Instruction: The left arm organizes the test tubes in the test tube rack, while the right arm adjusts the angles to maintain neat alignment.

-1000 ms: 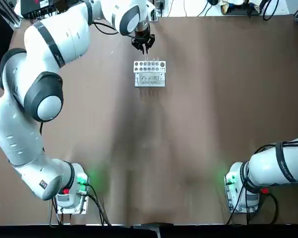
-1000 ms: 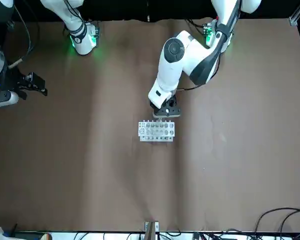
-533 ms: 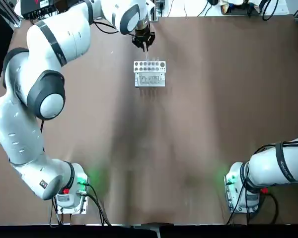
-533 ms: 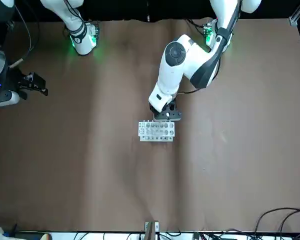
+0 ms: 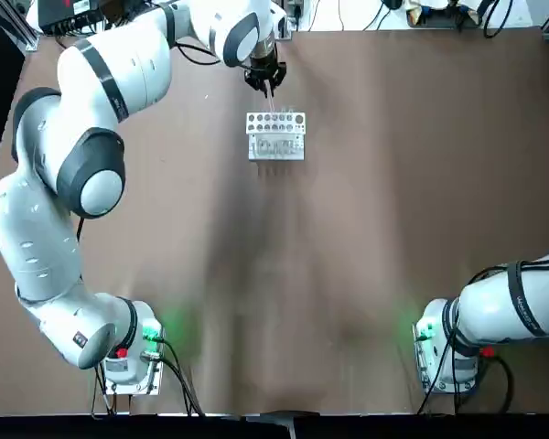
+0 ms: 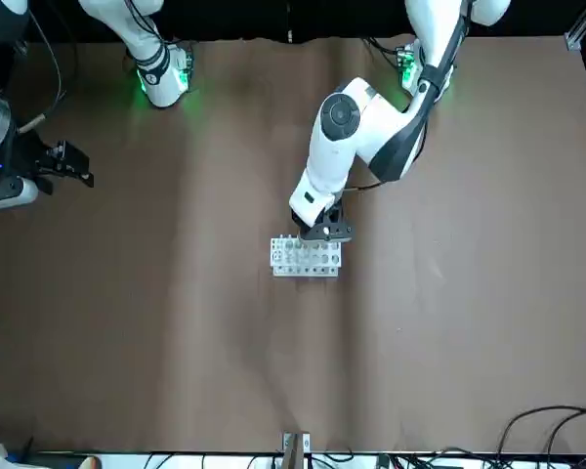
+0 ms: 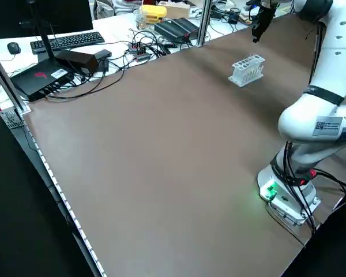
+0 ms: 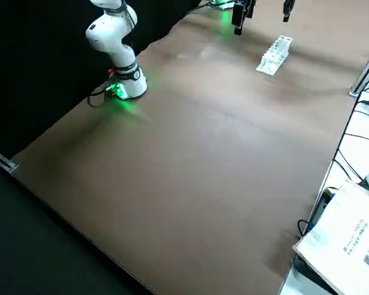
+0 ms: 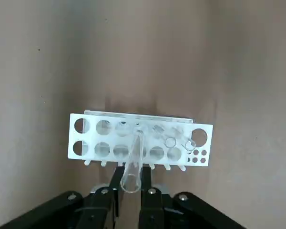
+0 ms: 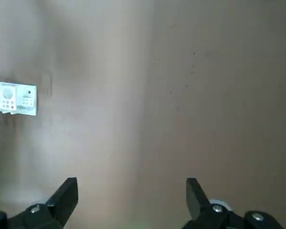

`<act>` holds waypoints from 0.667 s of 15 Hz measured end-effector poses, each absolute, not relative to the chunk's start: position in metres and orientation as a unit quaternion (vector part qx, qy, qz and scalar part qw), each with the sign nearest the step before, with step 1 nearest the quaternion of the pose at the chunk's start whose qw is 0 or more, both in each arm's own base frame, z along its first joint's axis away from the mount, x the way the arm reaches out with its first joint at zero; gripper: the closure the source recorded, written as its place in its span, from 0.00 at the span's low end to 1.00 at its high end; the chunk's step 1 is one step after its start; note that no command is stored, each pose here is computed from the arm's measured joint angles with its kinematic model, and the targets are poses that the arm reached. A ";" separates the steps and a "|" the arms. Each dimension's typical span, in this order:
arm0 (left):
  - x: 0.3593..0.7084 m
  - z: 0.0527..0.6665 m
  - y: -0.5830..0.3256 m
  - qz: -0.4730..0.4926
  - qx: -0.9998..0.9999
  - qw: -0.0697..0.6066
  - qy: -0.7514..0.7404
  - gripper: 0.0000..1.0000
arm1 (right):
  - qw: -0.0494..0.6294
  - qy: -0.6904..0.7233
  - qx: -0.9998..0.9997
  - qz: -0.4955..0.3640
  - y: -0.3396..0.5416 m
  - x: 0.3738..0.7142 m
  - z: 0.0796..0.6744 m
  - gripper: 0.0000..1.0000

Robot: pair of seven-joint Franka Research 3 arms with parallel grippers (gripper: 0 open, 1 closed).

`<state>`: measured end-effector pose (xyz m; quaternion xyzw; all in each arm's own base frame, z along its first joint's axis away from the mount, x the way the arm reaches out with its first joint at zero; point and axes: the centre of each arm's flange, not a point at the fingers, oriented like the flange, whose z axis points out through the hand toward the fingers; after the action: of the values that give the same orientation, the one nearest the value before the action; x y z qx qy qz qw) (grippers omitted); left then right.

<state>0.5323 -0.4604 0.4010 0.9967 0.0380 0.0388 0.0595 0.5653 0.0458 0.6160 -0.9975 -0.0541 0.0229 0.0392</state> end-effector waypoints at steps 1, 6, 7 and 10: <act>0.533 0.400 -0.460 0.038 0.997 0.059 0.038 0.81 | 0.039 -0.054 -0.998 0.023 0.046 0.565 0.616 0.00; 0.534 0.396 -0.461 0.040 0.997 0.061 0.039 0.80 | 0.039 -0.054 -0.997 0.023 0.046 0.565 0.616 0.00; 0.534 0.394 -0.461 0.039 0.997 0.060 0.039 0.80 | 0.039 -0.054 -0.997 0.023 0.046 0.565 0.616 0.00; 0.535 0.392 -0.461 0.039 0.997 0.060 0.039 0.80 | 0.039 -0.054 -0.997 0.023 0.046 0.565 0.616 0.00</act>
<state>0.5350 -0.4612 0.3921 0.9967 0.0391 0.0388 0.0604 0.5653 0.0459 0.6160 -0.9975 -0.0542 0.0229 0.0392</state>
